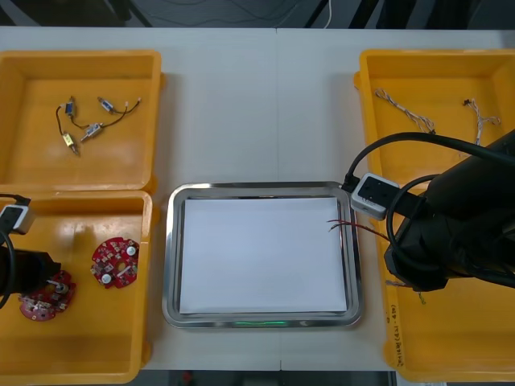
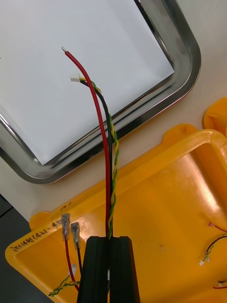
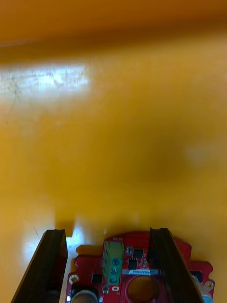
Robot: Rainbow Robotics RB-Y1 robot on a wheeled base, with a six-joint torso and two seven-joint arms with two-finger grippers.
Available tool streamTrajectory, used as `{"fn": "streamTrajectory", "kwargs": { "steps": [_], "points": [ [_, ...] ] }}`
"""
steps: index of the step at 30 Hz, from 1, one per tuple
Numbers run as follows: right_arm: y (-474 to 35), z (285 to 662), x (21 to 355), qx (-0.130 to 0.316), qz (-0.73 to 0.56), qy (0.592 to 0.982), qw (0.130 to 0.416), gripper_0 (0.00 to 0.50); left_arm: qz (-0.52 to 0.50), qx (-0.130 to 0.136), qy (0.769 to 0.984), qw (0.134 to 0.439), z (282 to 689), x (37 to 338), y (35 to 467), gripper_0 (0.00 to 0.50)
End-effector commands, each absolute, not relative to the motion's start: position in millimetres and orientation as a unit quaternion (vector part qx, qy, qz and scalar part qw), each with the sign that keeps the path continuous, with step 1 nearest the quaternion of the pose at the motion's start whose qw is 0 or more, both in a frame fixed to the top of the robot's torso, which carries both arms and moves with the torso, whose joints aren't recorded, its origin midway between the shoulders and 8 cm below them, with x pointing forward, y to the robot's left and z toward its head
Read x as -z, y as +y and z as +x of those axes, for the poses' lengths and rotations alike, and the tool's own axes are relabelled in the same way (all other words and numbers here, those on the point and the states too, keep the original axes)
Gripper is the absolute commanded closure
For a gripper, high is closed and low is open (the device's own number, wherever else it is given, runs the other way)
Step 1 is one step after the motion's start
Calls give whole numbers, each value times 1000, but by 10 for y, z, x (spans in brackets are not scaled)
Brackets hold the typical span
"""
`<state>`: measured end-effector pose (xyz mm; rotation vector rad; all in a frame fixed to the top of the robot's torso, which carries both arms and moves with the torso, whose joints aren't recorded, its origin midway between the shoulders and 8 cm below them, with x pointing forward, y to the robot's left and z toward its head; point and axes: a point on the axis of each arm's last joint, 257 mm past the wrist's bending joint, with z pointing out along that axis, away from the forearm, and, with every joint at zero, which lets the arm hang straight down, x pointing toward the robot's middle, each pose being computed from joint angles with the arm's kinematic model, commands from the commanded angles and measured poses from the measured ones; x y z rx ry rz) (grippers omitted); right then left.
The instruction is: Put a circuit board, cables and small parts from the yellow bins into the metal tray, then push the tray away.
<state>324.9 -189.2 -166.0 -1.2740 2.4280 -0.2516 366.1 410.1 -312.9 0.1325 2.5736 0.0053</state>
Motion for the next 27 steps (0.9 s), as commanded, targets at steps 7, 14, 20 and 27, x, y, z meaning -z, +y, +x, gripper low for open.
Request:
{"fn": "streamTrajectory", "kwargs": {
  "steps": [7, 14, 20, 27],
  "points": [
    [-1827, 3279, 1585, 94, -463, 858, 203, 500, 101, -36, 960, 259, 3493, 3193, 4278, 0],
    [-1837, 3276, 1589, 95, -462, 859, 201, 500, 104, -37, 959, 261, 3510, 3178, 4278, 500],
    [-1831, 3278, 1585, 94, -462, 858, 202, 500, 105, -37, 958, 263, 3533, 3161, 4268, 500],
    [-1837, 3279, 1585, 95, -461, 859, 202, 500, 102, -34, 957, 269, 3574, 3111, 4268, 500]
  ]
}}
